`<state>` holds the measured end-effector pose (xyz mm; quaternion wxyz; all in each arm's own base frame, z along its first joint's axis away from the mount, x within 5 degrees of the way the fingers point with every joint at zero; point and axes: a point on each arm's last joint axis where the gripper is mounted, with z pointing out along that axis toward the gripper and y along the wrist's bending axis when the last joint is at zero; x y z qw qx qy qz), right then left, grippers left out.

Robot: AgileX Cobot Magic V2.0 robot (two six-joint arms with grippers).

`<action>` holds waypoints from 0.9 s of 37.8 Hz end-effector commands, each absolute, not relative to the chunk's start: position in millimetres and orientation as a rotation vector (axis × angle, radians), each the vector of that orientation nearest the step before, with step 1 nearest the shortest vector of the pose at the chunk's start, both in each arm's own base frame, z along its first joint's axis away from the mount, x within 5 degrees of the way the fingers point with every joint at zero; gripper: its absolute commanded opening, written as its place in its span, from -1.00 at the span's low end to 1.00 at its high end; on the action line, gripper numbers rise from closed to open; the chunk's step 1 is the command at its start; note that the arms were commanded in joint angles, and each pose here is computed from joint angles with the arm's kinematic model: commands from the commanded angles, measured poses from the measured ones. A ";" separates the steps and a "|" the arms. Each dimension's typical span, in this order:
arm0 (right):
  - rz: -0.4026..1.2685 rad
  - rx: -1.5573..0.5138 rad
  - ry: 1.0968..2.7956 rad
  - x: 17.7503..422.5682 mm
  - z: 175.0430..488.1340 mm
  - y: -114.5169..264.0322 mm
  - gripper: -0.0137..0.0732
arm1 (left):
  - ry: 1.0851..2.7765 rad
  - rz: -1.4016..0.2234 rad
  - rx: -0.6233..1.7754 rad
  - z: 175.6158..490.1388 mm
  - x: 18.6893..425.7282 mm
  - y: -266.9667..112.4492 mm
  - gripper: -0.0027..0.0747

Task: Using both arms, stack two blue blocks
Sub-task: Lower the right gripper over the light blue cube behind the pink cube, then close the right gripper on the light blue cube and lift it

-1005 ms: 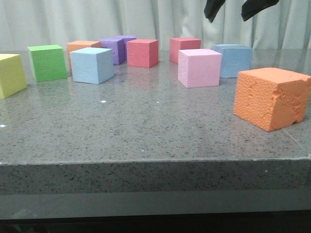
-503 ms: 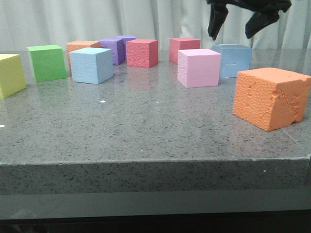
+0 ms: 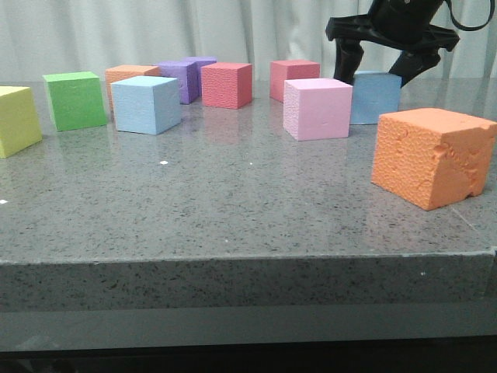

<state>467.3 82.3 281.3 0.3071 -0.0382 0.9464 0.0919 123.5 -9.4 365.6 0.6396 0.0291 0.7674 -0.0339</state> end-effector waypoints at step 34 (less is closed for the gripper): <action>0.406 -0.295 2.341 392.6 435.6 123.4 0.03 | 1.643 -0.088 0.041 383.0 124.4 -8.8 0.67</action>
